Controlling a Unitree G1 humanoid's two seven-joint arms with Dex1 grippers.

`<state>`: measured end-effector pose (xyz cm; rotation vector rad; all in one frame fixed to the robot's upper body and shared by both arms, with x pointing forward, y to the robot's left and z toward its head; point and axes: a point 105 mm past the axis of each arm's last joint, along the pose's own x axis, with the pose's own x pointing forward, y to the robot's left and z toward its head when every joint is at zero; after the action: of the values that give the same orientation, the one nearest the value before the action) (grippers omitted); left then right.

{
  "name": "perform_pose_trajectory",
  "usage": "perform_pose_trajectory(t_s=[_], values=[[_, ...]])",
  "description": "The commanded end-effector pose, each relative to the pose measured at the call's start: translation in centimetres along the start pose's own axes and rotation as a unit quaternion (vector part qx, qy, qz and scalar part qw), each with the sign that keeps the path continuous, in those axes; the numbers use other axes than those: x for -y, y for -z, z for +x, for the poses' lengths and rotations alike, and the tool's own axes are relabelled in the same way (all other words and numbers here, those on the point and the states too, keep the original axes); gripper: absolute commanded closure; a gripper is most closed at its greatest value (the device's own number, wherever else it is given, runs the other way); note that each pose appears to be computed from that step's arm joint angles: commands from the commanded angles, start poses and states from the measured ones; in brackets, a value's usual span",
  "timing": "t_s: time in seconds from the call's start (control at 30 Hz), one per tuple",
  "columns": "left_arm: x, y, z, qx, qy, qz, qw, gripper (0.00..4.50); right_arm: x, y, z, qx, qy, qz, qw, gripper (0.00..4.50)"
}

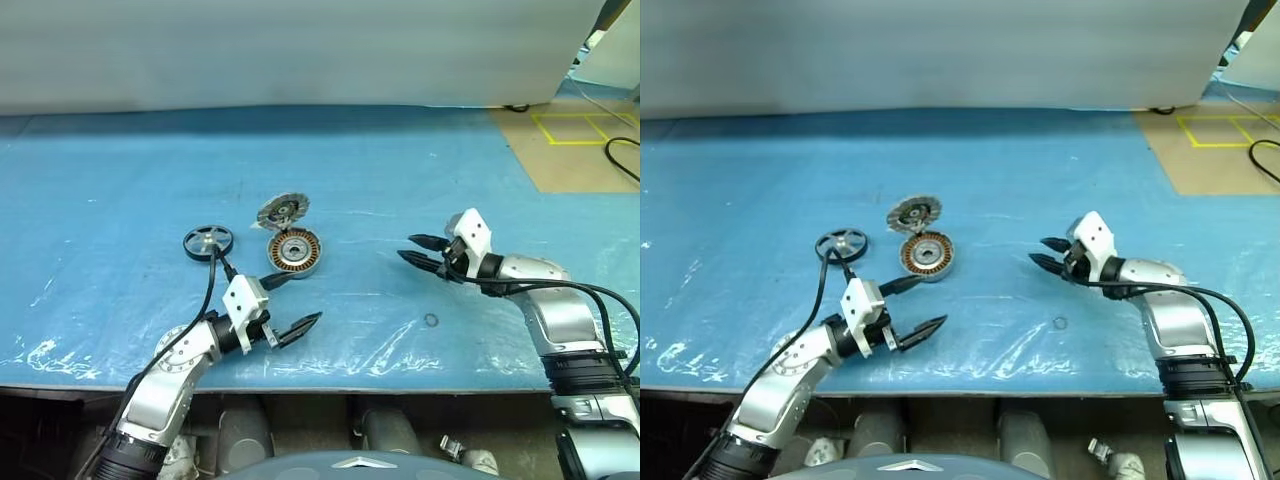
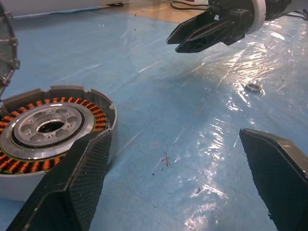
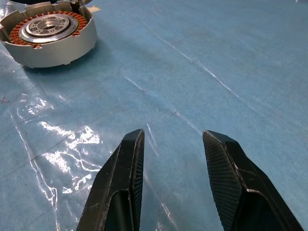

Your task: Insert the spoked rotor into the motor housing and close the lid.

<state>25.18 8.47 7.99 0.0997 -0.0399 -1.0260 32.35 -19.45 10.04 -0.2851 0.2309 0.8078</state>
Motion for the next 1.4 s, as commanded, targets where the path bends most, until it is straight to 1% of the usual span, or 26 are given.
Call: perform_pose_trajectory(t_s=[0.03, 0.13, 0.23, 0.3, 0.4, 0.57, 0.67, 0.77, 0.87, 0.97, 1.03, 1.17, 1.3, 1.4], values=[[-0.2, -0.7, 0.3, 0.01, 0.018, 0.008, 1.0, 0.0, 0.6, -2.2, -1.1, 0.045, 0.031, -0.02, 0.998, 2.52], [-0.7, -0.6, 0.5, 0.01, 0.022, 0.012, 1.0, 0.0, 1.1, -2.3, -1.6, 0.055, 0.062, -0.032, 0.996, 2.52], [-1.1, -0.6, 0.8, 0.014, 0.024, 0.014, 1.0, 0.0, 2.3, -2.8, -2.1, 0.066, 0.108, -0.045, 0.991, 2.52], [-1.0, -0.5, 1.1, 0.016, 0.027, 0.014, 0.999, 0.0, 2.9, -3.0, -2.4, 0.07, 0.123, -0.045, 0.989, 2.52], [-0.8, -0.5, 1.5, 0.02, 0.031, 0.014, 0.999, 0.0, 3.1, -3.1, -2.3, 0.071, 0.125, -0.047, 0.988, 2.52], [-1.0, -0.7, 1.3, 0.023, 0.026, 0.015, 0.999, 0.0, 2.6, -2.9, -2.1, 0.076, 0.107, -0.034, 0.991, 2.52], [-1.4, -0.8, 0.5, 0.02, 0.012, 0.022, 0.999, 0.0, 2.8, -2.3, -2.3, 0.063, 0.114, -0.048, 0.99, 2.52], [-1.4, -1.1, -0.2, 0.018, 0.0, 0.026, 0.999, 0.0, 3.0, -2.2, -2.9, 0.059, 0.114, -0.048, 0.991, 2.52], [-0.9, -1.4, -0.7, 0.018, -0.011, 0.026, 0.999, 0.0, 2.5, -2.5, -3.1, 0.055, 0.093, -0.041, 0.993, 2.52], [-0.3, -1.0, -1.2, 0.015, -0.019, 0.016, 1.0, 0.0, -0.5, -2.1, -2.8, 0.017, -0.019, 0.001, 1.0, 2.52], [-0.1, -0.9, -1.1, 0.012, -0.018, 0.013, 1.0, 0.0, -1.7, -2.0, -3.3, -0.005, -0.061, 0.013, 0.998, 2.52], [-0.5, -1.2, -0.5, 0.019, -0.014, 0.017, 1.0, 0.0, -2.7, -1.8, -4.6, -0.035, -0.088, 0.016, 0.995, 2.52], [-0.9, -1.3, 0.1, 0.023, -0.008, 0.02, 0.999, 0.0, -4.2, 0.0, -5.8, -0.083, -0.113, -0.032, 0.99, 2.52], [-0.9, -1.0, 0.1, 0.02, -0.002, 0.018, 1.0, 0.0, -4.6, 1.3, -6.4, -0.102, -0.117, -0.054, 0.986, 2.52]])
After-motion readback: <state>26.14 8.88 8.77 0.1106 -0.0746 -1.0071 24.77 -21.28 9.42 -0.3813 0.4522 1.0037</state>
